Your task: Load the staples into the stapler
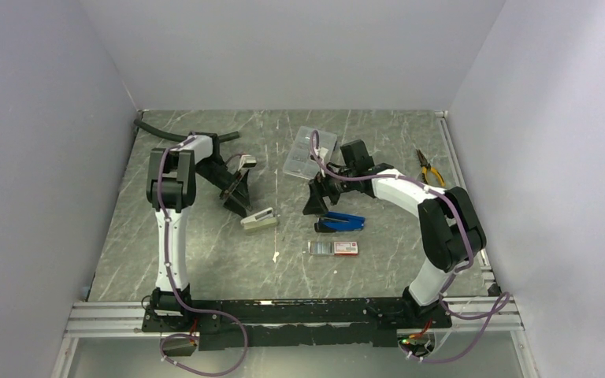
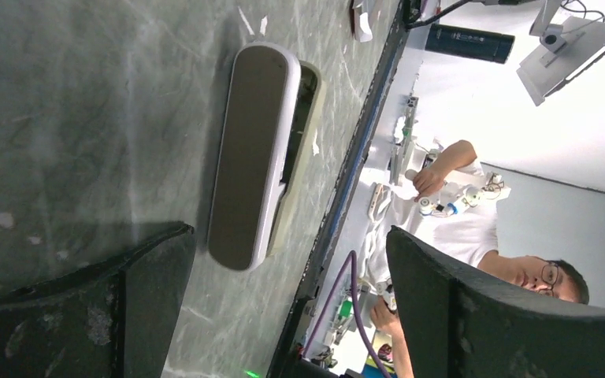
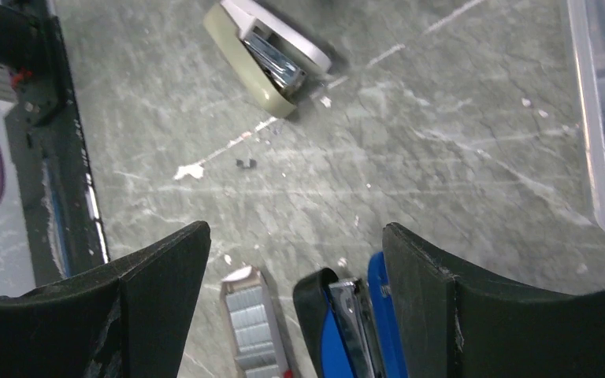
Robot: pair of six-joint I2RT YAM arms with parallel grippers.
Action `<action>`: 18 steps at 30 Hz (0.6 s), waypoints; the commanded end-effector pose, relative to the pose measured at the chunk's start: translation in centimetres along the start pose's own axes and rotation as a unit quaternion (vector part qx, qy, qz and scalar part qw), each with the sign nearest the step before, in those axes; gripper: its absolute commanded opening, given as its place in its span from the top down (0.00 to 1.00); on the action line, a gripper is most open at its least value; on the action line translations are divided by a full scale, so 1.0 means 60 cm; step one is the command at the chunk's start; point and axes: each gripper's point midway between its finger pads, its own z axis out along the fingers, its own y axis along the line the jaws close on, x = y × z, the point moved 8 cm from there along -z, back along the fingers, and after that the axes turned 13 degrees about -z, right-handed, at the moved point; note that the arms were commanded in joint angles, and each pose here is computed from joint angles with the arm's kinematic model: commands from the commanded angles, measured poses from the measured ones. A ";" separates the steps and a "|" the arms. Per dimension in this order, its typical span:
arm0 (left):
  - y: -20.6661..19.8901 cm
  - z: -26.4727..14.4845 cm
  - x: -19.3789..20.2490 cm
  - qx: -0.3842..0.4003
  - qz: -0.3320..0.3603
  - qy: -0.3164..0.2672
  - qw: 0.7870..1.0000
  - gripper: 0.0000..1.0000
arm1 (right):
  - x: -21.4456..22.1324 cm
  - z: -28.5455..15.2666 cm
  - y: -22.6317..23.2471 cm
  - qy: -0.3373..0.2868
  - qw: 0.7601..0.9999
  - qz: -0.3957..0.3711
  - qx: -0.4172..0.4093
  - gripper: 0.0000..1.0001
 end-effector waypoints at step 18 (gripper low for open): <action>-0.087 -0.038 0.019 -0.313 0.284 -0.122 0.898 0.03 | 0.013 -0.096 0.020 0.097 0.980 -0.151 0.081 0.15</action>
